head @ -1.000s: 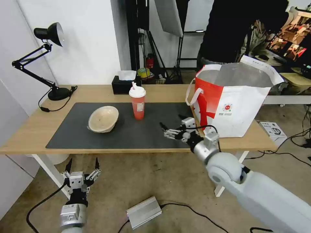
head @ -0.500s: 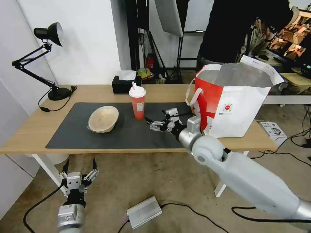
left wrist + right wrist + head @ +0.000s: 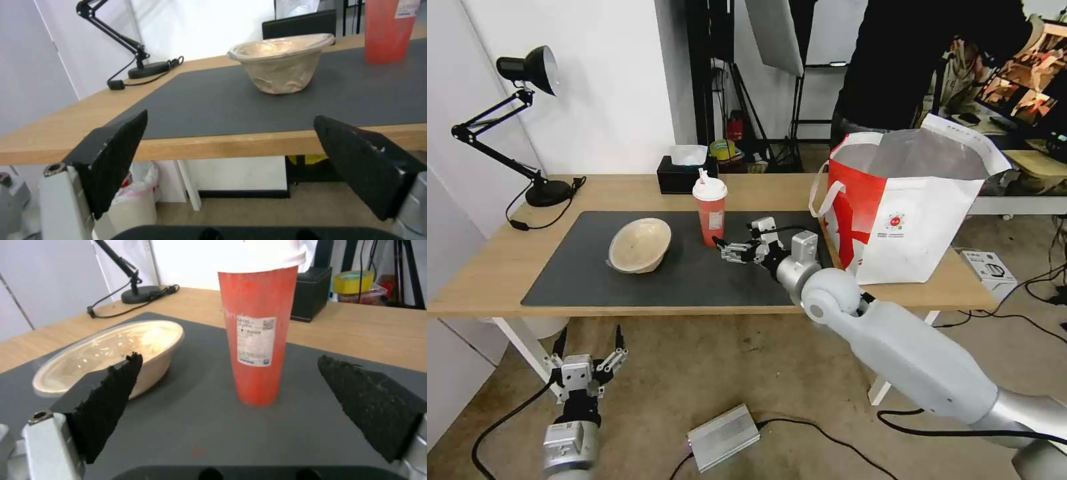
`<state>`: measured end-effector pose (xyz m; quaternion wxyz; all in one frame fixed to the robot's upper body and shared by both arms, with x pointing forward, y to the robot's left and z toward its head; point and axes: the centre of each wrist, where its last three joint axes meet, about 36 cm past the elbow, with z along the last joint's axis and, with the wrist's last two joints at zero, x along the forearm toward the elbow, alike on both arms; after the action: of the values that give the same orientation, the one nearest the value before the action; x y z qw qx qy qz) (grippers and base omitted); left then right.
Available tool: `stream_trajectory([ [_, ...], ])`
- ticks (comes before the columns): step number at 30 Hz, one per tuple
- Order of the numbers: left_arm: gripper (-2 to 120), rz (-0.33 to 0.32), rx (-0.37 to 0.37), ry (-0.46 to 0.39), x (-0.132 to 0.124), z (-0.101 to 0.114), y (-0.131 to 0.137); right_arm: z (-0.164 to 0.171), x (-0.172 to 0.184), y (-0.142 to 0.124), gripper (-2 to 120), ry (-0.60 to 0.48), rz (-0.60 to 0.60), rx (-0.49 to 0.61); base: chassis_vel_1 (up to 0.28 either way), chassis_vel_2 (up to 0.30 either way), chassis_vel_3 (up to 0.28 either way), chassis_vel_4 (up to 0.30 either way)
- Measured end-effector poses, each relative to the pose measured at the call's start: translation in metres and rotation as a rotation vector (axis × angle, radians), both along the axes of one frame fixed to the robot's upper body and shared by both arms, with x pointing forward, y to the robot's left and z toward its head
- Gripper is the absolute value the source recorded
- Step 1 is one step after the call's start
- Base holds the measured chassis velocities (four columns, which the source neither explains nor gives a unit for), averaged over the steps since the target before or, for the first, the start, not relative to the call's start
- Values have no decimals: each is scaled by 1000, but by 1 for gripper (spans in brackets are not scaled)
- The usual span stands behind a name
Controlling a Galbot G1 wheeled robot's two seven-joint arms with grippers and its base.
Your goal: Pick up the trash from the table and place it into the takeout bag.
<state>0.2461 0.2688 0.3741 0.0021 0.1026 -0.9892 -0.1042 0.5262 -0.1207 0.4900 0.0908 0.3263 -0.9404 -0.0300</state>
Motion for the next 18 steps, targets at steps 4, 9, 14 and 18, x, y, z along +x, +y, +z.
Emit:
stream_trajectory([
  [4,100,0,0,-4,0,1,0,-2,6,3,100,16,-9,11,0,0,0,0],
  [9,100,4,1,-11,1,3,1,-3,16,3,100,29,-33,28,0,0,0,0],
  [14,100,6,0,-14,1,4,0,-5,27,4,100,37,-55,34,0,0,0,0],
  [18,100,9,-2,-16,2,3,1,-7,37,9,100,46,-66,37,0,0,0,0],
])
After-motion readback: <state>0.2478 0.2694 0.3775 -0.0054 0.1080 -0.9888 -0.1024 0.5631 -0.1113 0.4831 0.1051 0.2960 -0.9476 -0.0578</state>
